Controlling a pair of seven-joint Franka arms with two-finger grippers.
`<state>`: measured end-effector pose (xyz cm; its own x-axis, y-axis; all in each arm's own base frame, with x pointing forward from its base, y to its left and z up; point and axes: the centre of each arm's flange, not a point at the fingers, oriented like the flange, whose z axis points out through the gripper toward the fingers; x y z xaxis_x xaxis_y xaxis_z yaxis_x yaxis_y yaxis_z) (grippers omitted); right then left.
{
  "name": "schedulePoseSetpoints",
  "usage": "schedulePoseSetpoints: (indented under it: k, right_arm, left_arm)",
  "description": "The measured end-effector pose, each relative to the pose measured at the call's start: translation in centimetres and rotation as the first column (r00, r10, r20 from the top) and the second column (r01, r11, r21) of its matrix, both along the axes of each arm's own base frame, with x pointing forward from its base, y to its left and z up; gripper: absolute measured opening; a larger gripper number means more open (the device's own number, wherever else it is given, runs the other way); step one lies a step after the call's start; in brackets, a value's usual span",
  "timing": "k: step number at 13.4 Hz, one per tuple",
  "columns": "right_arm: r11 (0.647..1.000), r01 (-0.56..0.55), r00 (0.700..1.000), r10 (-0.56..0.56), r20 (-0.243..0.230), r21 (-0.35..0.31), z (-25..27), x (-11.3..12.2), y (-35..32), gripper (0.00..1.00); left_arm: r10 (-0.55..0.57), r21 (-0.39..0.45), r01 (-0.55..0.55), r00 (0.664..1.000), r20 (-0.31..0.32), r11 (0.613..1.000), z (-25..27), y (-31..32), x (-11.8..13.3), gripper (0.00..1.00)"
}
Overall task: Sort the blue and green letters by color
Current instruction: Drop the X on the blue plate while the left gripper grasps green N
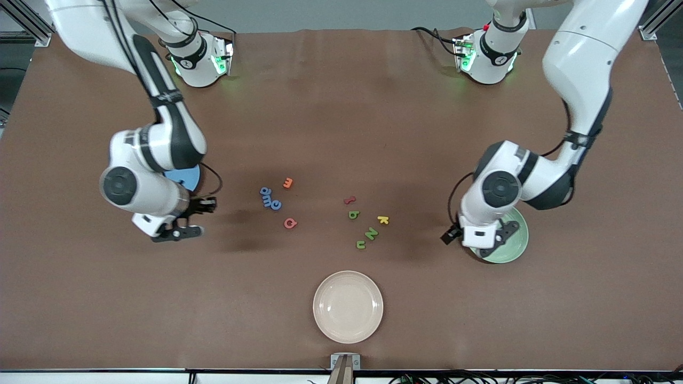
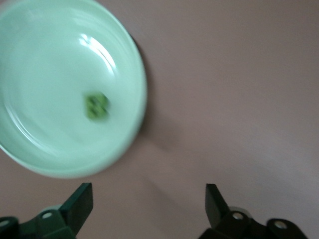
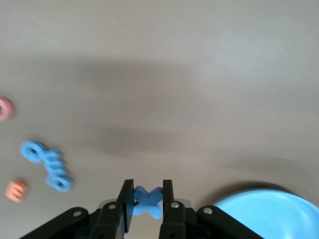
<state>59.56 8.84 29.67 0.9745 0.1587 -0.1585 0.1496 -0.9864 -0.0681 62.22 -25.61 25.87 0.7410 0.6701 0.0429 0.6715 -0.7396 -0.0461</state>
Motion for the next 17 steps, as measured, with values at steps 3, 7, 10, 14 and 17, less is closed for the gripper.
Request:
schedulePoseSetpoints:
  k: [3,7,10,14,17]
  right_arm:
    - [0.999,-0.044,0.999,0.043,0.030,0.015,-0.1,-2.8,-7.9,0.27]
    - [0.997,-0.077,0.995,0.076,0.069,0.015,-3.9,-7.0,-13.5,0.27]
    - [0.997,-0.081,0.996,0.080,0.025,0.020,-6.7,-9.7,-13.7,0.27]
    - [0.997,-0.074,0.997,0.074,-0.028,0.026,-8.4,-12.0,-14.0,0.27]
    - [0.998,-0.055,0.997,0.057,-0.059,0.031,-9.4,-13.6,-14.7,0.27]
  left_arm:
    - [0.120,-0.034,-0.120,0.993,0.006,0.992,-1.4,-6.3,-0.6,0.93]
    - [0.255,-0.088,-0.255,0.967,-0.006,0.963,-4.4,-12.7,-0.8,0.80]
    - [0.301,-0.129,-0.299,0.954,-0.004,0.946,-5.4,-15.6,-0.7,0.76]
    - [0.322,-0.180,-0.317,0.947,0.000,0.931,-6.7,-17.8,-0.8,0.67]
    - [0.321,-0.173,-0.317,0.947,-0.007,0.932,-7.9,-17.9,-0.9,0.65]
